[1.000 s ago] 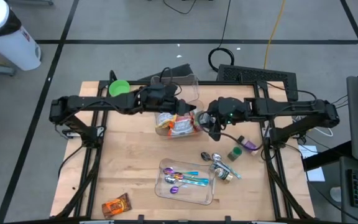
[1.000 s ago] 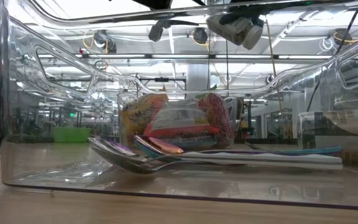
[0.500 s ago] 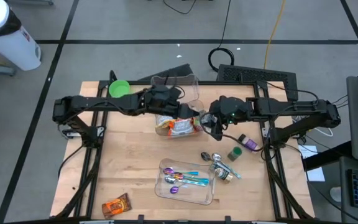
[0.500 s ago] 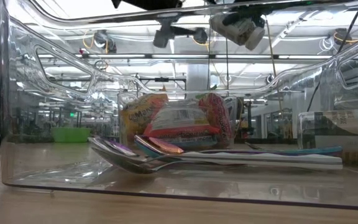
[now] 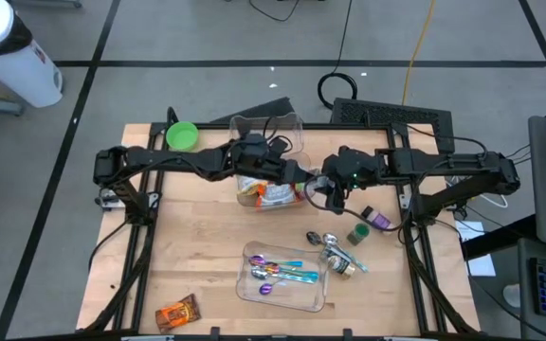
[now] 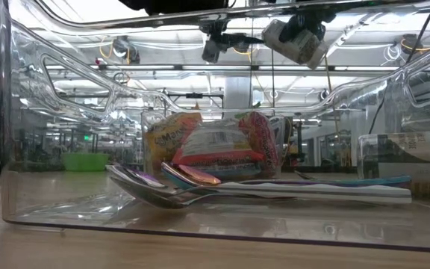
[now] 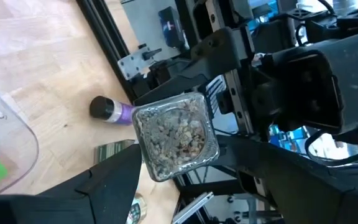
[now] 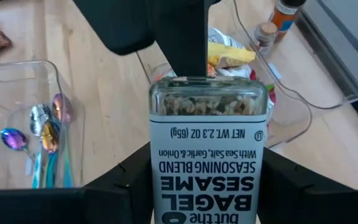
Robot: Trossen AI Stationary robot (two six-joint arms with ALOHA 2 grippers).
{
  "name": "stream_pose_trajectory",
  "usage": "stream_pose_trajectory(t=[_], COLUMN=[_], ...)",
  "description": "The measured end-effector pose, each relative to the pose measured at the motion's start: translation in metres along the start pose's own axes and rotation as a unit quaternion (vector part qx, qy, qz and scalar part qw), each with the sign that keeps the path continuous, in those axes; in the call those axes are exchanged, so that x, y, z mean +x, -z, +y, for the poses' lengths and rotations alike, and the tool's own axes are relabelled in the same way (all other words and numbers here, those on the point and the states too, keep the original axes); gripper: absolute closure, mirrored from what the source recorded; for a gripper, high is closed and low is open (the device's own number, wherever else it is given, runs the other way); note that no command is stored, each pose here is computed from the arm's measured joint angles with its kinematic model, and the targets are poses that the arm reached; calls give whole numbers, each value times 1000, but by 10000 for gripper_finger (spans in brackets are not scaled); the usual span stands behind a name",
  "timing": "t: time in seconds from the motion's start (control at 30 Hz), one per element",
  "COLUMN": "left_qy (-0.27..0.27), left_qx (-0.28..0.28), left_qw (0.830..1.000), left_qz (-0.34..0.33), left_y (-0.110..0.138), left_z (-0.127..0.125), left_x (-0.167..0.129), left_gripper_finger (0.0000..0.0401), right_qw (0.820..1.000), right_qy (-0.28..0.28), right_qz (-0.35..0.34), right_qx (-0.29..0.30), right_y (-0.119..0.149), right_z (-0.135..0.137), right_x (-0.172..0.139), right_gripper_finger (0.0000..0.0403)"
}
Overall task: Pick & Place Food Item
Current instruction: Put the white seasoning bottle into the top transparent bin
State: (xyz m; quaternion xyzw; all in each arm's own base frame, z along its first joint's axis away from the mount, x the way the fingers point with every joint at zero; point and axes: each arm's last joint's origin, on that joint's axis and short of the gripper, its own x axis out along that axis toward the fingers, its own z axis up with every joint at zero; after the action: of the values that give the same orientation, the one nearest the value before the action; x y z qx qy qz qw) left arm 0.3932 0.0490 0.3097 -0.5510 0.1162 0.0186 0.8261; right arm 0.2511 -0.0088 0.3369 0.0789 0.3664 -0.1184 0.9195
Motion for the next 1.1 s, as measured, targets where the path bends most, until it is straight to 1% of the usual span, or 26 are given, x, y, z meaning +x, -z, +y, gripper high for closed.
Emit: stream_pose_trajectory(t=[0.13,0.33,0.63,0.7,0.77,0.97,1.0,1.1], left_qy=[-5,-14,-26,-31,-34,-38,-38,-42], left_qx=[0,-2,-14,-17,-18,-27,-29,-31], left_qw=[1000,1000,999,999,999,999,999,999], left_qz=[4,-5,-16,-13,-11,-9,-9,-5], left_y=[3,5,4,4,5,5,5,5], left_z=[0,1,3,4,4,5,5,6], left_x=[0,3,3,3,2,2,2,2], left_gripper_finger=[71,71,73,84,103,182,190,190], right_qw=[1000,999,999,998,998,999,999,999], right_qy=[3,-5,-23,-26,-27,-24,-21,-19], right_qz=[-6,-33,-38,-39,-38,-26,-24,-20], right_qx=[-6,-12,-31,-35,-37,-40,-42,-44], right_y=[-1,-6,-7,-7,-6,-4,-4,-4], right_z=[0,2,7,9,10,12,13,14], right_x=[0,0,0,0,0,6,7,9], right_gripper_finger=[213,213,213,213,213,213,213,213])
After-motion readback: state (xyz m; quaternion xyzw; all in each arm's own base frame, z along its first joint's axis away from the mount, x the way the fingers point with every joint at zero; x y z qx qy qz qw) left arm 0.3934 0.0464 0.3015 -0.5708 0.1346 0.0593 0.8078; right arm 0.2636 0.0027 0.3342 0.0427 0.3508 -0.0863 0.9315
